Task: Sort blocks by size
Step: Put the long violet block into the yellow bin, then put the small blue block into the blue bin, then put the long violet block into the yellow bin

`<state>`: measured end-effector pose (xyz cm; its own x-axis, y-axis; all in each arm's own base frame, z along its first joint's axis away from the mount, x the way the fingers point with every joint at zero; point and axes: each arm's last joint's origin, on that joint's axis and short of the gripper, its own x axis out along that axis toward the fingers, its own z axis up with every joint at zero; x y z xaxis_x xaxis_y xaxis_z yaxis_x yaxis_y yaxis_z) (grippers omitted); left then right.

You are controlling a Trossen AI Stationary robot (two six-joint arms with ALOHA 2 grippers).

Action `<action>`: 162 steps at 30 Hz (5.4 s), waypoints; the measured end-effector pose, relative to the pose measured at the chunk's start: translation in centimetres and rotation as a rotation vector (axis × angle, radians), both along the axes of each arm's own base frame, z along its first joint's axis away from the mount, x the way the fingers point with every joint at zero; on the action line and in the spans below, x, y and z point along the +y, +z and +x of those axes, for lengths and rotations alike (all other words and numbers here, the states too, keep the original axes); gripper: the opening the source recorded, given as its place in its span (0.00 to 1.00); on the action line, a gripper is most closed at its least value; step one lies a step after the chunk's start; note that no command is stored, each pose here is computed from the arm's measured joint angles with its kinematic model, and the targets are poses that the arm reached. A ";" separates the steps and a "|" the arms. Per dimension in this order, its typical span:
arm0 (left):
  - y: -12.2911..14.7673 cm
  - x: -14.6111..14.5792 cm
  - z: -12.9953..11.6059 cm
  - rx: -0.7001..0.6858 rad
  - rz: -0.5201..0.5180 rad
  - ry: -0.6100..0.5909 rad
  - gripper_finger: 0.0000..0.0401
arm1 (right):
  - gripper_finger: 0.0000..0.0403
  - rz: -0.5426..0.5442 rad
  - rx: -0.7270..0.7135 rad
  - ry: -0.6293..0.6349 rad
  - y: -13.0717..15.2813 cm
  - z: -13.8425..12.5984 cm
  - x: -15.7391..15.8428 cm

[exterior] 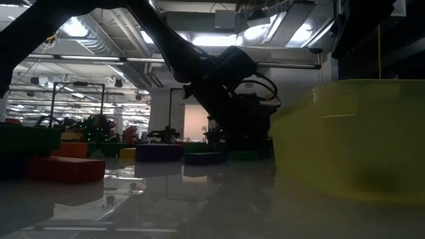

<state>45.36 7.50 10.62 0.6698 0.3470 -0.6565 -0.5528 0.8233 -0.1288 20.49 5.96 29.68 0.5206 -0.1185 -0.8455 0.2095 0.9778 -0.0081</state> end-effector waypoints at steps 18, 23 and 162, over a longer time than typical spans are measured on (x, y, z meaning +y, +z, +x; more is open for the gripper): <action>8.5 -3.6 -0.3 -0.214 -0.111 -0.384 0.09 | 0.13 -0.002 0.007 0.000 0.0 -0.1 0.0; 9.7 -8.9 -0.3 -0.242 -0.107 -0.620 0.10 | 0.13 -0.003 0.011 0.000 -0.1 -0.1 0.0; 11.6 -21.1 4.9 -0.053 0.009 -0.748 0.48 | 0.13 -0.053 -0.038 -0.043 0.6 -0.7 -0.5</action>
